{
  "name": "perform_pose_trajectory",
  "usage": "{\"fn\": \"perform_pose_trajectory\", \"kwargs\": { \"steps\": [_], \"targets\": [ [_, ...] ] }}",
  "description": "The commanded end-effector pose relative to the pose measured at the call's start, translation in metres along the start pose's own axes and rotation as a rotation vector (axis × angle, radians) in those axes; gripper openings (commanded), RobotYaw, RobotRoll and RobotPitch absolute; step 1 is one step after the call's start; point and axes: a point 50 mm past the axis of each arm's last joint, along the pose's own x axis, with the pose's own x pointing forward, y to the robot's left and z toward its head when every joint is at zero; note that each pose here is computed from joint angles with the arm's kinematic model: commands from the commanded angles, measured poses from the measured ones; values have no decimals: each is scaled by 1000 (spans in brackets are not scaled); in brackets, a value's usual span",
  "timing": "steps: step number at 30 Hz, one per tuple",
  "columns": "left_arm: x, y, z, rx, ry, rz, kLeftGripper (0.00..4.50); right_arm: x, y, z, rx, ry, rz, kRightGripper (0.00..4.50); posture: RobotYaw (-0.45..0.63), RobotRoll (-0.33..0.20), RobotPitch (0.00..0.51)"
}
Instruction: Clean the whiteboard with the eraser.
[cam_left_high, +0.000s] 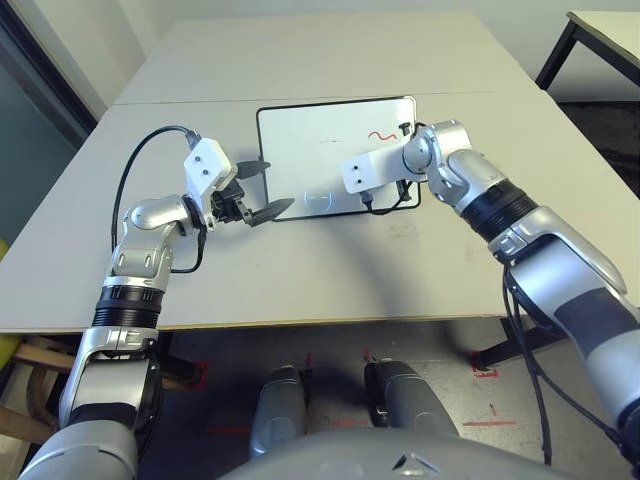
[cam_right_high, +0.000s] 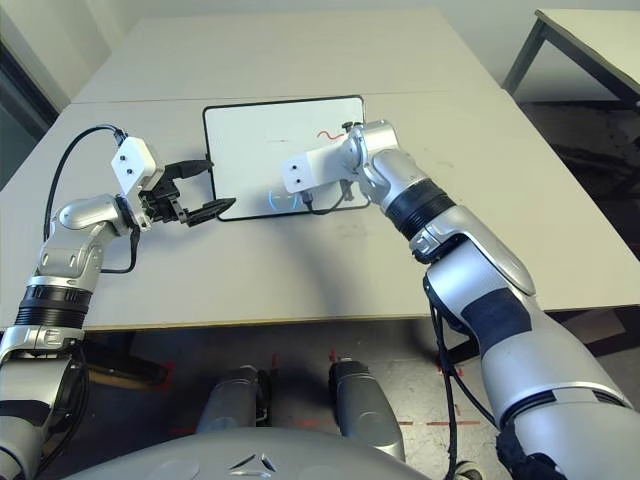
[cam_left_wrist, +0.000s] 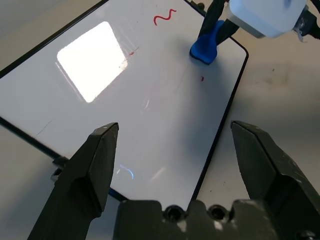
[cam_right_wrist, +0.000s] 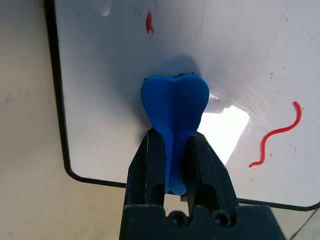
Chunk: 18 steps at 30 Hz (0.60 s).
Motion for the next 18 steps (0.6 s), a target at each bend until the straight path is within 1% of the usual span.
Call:
{"fn": "perform_pose_trajectory", "kwargs": {
  "steps": [1,2,5,13,15,18],
  "targets": [
    [-1,0,-1,6,15,-5,4500,15,21,6,-3,-1,85,366,-85,0,72],
    [-1,0,-1,6,15,-4,4500,15,21,6,-3,-2,85,365,-85,0,72],
    [-2,0,-1,5,17,-2,4500,17,25,22,-26,-40,89,365,-75,0,75],
    [-1,-1,-2,4,16,-4,4500,18,28,39,-47,-87,84,365,-77,0,69],
    [-1,-1,-2,4,15,-5,4500,17,28,40,-45,-88,82,365,-77,0,69],
    [0,-1,-2,4,14,-6,4500,14,21,33,-40,-73,68,365,-77,0,69]
  ]
}}
